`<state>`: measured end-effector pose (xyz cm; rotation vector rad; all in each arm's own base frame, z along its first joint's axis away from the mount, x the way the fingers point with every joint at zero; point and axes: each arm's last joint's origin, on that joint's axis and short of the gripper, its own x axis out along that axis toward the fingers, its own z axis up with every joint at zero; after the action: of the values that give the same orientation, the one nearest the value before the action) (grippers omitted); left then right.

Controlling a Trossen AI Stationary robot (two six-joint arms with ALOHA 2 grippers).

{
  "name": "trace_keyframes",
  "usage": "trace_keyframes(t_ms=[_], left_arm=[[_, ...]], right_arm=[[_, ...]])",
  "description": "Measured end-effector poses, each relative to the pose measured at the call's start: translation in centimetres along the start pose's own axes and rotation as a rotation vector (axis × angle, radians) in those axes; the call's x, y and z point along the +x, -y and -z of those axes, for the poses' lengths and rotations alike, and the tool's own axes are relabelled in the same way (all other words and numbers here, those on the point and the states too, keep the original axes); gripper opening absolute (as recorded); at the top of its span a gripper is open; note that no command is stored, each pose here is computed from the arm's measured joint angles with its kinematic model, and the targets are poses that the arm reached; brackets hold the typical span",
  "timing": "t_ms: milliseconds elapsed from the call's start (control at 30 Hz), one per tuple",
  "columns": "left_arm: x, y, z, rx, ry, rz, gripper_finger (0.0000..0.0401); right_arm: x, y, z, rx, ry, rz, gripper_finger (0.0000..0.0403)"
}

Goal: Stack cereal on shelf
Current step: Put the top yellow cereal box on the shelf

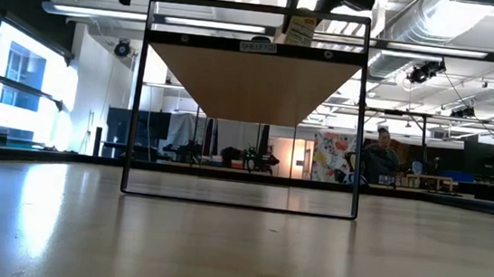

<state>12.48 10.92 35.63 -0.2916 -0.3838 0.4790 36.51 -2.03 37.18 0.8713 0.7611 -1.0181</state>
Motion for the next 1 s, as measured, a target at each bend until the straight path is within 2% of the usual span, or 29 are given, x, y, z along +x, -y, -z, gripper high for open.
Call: trace_keyframes(t_ms=[467,1000], left_arm=[[0.0,0.0,0.0,0.0,0.0,0.0,0.0],[0.0,0.0,0.0,0.001,0.0,0.0,0.0]], right_arm=[[0.0,-0.09,-0.02,0.03,-0.001,-0.01,0.0122],[0.01,-0.2,-0.14,0.008,0.027,-0.015,0.0232]])
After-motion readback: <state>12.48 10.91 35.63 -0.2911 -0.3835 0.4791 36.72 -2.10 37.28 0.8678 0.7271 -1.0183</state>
